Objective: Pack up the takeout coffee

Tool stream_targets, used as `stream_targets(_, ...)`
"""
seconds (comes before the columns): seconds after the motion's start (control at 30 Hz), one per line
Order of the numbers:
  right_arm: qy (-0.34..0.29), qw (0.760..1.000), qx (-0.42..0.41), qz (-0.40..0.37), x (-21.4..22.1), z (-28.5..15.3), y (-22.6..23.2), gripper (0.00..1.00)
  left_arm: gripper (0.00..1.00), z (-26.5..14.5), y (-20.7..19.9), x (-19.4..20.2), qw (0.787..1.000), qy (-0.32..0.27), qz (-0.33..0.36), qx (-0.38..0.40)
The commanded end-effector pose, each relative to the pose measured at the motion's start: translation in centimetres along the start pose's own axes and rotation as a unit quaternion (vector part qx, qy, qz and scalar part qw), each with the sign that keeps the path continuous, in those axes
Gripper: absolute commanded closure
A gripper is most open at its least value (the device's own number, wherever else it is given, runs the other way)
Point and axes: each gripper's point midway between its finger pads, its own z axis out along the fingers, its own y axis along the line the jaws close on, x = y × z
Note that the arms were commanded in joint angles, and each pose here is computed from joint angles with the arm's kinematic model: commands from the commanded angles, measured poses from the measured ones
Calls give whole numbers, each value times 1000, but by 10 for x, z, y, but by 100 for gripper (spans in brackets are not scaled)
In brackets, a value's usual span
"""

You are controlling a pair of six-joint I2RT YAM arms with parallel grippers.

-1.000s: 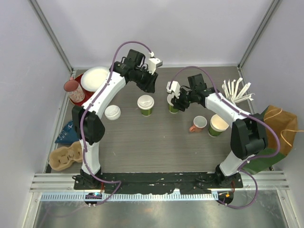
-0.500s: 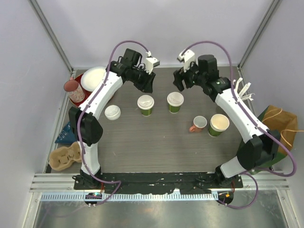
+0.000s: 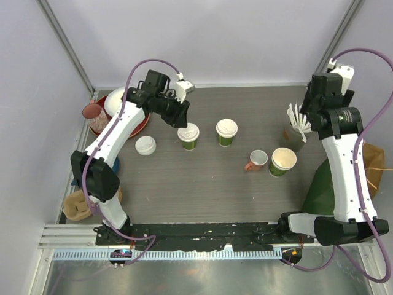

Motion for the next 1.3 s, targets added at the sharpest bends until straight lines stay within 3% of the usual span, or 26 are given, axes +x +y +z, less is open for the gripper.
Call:
stream_targets(0.0, 65, 987, 148, -17, 34, -5, -65, 30, 59, -16, -16, -15, 999, -45, 11, 25)
stream_targets(0.13, 93, 970, 223, -12, 41, -6, -103, 32, 59, -22, -22, -11, 998, -61, 22, 24)
stream_targets(0.37, 141, 951, 276, -7, 67, -10, -133, 26, 59, -28, -29, -4, 996, -70, 38, 28)
stream_targets(0.53, 197, 945, 261, 5, 98, 5, -134, 21, 59, -34, -31, 0, 996, -73, 53, 26)
stream_targets(0.67, 228, 948, 221, 28, 116, 25, -127, 24, 59, -37, -34, 1, 995, -80, 62, 24)
stream_targets(0.7, 235, 944, 232, 27, 119, 26, -132, 27, 59, -38, -34, 1, 994, -81, 62, 25)
stream_targets(0.8, 232, 946, 226, 26, 117, 26, -131, 56, 58, -38, -35, 0, 995, -80, 60, 27)
stream_targets(0.83, 224, 948, 226, 28, 113, 25, -132, 75, 59, -39, -35, -1, 995, -81, 59, 27)
stream_targets(0.93, 192, 951, 240, 31, 96, 15, -140, 99, 58, -40, -35, -3, 995, -83, 59, 26)
stream_targets(1.1, 158, 952, 259, 35, 75, 6, -150, 99, 58, -43, -36, -2, 995, -78, 56, 25)
stream_targets(1.27, 85, 953, 289, 39, 39, -15, -167, 99, 58, -44, -33, -2, 996, -72, 57, 17)
